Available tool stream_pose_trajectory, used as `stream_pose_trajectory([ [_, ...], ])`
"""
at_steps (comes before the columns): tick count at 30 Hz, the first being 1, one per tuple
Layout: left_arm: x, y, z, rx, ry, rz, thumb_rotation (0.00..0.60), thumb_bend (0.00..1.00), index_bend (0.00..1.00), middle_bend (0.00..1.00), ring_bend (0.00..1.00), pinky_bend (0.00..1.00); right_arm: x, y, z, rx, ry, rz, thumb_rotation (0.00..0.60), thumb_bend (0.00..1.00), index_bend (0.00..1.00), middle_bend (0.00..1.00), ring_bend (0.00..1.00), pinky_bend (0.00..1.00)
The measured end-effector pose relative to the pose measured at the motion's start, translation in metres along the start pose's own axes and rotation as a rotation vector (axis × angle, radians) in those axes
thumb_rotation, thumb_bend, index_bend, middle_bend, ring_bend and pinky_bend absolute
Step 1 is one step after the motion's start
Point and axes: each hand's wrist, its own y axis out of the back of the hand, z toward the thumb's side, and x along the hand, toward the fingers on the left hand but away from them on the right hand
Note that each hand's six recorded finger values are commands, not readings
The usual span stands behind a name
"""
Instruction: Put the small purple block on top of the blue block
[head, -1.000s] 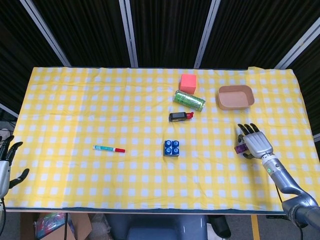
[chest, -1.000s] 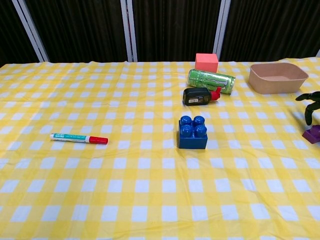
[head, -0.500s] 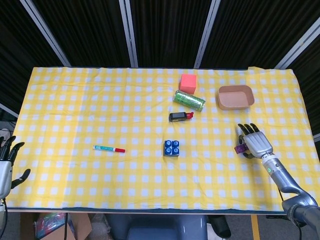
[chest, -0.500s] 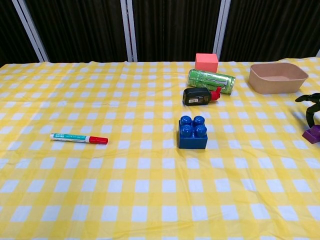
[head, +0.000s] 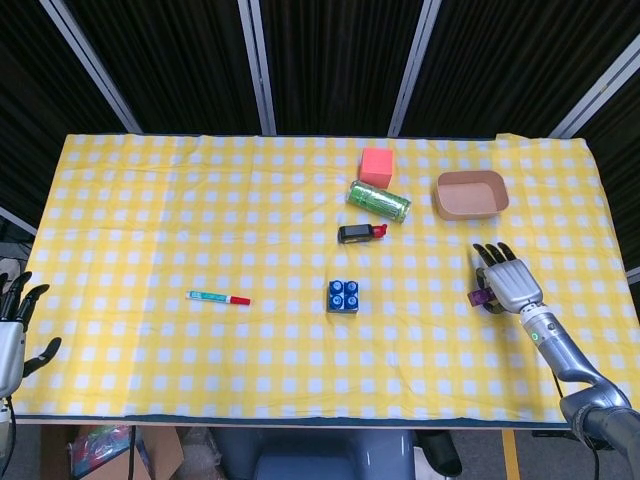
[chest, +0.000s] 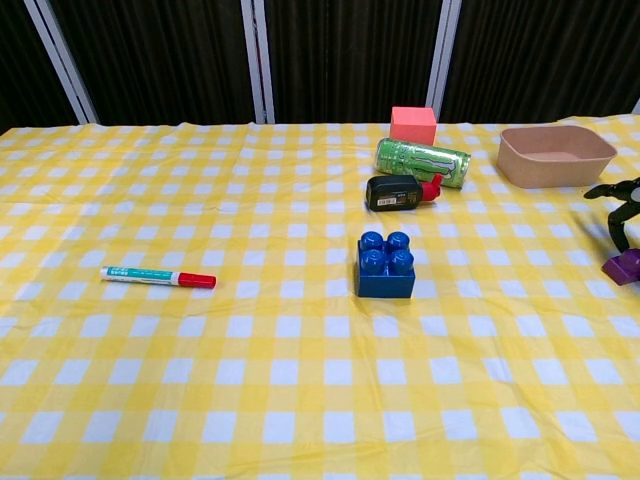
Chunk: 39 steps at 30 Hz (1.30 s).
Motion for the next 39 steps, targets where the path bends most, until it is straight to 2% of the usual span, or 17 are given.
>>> stream_pose_trajectory([
  [6, 0.000, 0.000, 0.000, -0.001, 0.004, -0.002, 0.600, 0.24, 0.20, 0.09, 0.00, 0.05, -0.002, 0.003, 0.004, 0.009, 0.006, 0.005, 0.600, 0.29, 0.55, 0.03, 0.00, 0.00],
  [15, 0.000, -0.001, 0.000, -0.002, 0.002, -0.007, 0.600, 0.24, 0.20, 0.09, 0.00, 0.05, -0.003, 0.005, 0.006, 0.035, -0.001, 0.024, 0.600, 0.36, 0.54, 0.03, 0.00, 0.00],
  [21, 0.000, -0.001, 0.000, -0.001, 0.002, -0.010, 0.600, 0.24, 0.20, 0.09, 0.00, 0.05, -0.005, 0.008, 0.005, 0.066, -0.010, 0.029, 0.600, 0.36, 0.49, 0.03, 0.00, 0.00],
  [29, 0.000, -0.001, 0.001, 0.000, 0.001, -0.009, 0.600, 0.24, 0.21, 0.09, 0.00, 0.05, -0.003, 0.010, 0.005, 0.075, -0.015, 0.049, 0.600, 0.36, 0.34, 0.03, 0.00, 0.00],
  [39, 0.000, -0.001, 0.001, 0.001, 0.001, -0.008, 0.600, 0.24, 0.21, 0.09, 0.00, 0.05, -0.003, 0.015, 0.002, 0.110, -0.029, 0.060, 0.600, 0.36, 0.34, 0.03, 0.00, 0.00],
])
